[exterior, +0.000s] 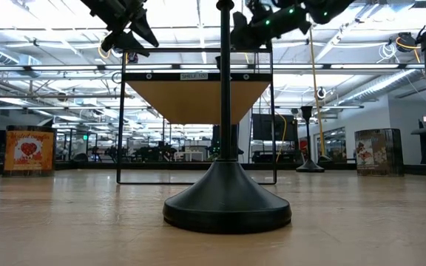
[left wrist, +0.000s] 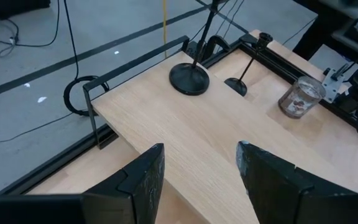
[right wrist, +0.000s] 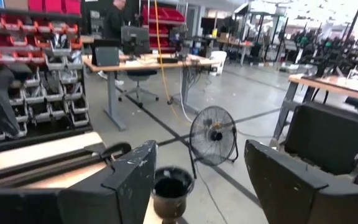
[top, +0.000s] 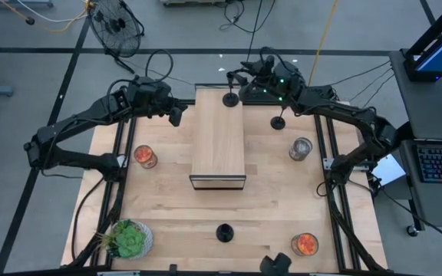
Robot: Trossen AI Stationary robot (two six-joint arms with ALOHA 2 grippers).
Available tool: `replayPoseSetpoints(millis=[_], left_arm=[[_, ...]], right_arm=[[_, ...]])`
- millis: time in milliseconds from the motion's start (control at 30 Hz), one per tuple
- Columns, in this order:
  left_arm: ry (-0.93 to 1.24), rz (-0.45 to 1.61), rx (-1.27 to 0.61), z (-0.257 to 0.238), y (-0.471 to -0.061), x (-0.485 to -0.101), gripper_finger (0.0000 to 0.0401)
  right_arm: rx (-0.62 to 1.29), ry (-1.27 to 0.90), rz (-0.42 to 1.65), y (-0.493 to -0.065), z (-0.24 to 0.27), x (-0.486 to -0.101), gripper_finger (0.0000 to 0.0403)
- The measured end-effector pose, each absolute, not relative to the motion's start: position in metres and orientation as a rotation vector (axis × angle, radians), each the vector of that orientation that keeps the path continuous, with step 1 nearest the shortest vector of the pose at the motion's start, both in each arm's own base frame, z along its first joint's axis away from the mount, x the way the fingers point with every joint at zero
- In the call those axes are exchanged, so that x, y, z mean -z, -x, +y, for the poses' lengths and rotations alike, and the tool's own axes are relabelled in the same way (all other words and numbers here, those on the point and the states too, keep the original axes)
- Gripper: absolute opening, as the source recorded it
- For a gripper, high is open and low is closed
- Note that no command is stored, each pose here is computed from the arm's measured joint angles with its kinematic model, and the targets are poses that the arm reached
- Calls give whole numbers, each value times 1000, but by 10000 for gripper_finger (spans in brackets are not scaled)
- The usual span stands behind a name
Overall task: Pick & Place candle stick holders
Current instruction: Put the top black candle holder on the shelf
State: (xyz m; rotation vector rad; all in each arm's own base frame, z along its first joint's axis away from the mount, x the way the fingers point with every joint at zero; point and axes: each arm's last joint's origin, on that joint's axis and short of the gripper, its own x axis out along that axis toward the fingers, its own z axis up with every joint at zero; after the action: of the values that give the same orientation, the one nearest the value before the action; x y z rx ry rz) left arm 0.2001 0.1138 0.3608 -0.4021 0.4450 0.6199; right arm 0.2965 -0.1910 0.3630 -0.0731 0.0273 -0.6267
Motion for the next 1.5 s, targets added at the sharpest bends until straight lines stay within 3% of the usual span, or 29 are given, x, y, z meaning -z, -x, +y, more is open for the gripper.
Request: replayPoseSetpoints(millis=[300, 667, 1133, 1500], left_arm=[[373, 453, -619, 114, -200, -361, 209], [329, 409, -607, 116, -203, -363, 209], [393, 358, -501, 114, -210, -318, 209], [312, 158, -350, 73, -188, -355, 209]], right_arm=[[623, 120, 41, -266, -172, -392, 237], [766, -5, 318, -209, -140, -398, 215], [875, -212, 405, -194, -149, -384, 210], [962, -537, 487, -175, -171, -363, 210]])
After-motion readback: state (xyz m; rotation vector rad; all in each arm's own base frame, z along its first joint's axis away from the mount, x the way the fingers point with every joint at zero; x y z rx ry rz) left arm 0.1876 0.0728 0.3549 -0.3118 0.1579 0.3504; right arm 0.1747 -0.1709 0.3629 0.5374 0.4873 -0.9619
